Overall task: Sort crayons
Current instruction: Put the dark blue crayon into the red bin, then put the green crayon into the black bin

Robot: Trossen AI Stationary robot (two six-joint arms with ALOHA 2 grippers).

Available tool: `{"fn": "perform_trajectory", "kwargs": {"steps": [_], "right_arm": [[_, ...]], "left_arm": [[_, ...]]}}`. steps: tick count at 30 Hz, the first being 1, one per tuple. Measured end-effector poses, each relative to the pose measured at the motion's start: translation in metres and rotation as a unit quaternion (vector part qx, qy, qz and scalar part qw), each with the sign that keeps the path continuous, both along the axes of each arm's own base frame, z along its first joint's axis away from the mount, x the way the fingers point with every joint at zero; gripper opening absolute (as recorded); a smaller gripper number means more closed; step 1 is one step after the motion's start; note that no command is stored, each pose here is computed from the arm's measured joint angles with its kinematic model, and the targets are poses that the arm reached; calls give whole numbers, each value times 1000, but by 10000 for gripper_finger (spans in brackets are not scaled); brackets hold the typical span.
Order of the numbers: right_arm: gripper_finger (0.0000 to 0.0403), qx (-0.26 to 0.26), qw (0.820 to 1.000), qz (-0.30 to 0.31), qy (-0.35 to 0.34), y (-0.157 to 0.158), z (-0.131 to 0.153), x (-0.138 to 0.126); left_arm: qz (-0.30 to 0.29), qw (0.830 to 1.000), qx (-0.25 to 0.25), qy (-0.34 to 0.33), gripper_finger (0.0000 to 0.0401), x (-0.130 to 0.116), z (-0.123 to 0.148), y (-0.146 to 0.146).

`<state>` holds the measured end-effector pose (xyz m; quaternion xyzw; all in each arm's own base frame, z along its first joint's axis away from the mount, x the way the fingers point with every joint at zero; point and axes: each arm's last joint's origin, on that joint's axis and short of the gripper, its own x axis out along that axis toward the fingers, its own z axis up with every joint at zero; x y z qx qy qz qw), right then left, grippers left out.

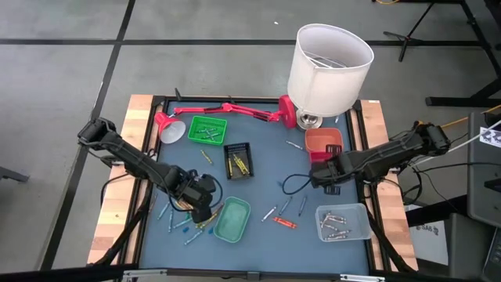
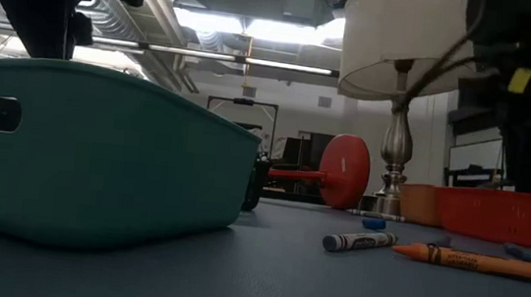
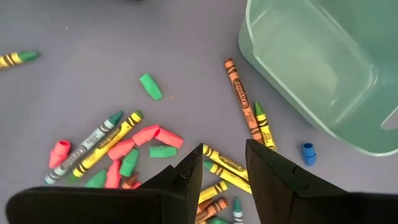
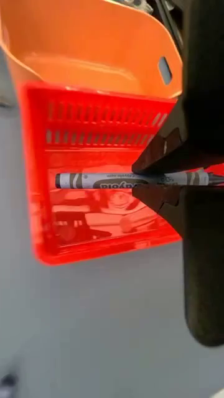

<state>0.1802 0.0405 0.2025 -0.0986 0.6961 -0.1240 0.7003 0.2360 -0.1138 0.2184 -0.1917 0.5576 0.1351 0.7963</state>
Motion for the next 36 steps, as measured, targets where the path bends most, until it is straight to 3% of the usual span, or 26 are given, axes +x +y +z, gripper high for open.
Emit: {"fn": "perform_trajectory", "kwargs": {"steps": [7, 19, 24, 36], "right_arm": [[27, -5, 1000, 0, 20, -2, -11, -7], [117, 3, 1000, 0, -13, 0, -11, 0], [122, 6, 1000, 0, -22, 0, -12, 1], [122, 8, 999, 0, -33, 1, -12, 3]], "left_arm": [[55, 998, -22, 3, 105, -3, 0, -5], [162, 986, -24, 10, 105, -12, -1, -10], [185, 982, -32, 6, 105, -14, -8, -11], [213, 975, -63, -14, 105, -25, -54, -5]]}}
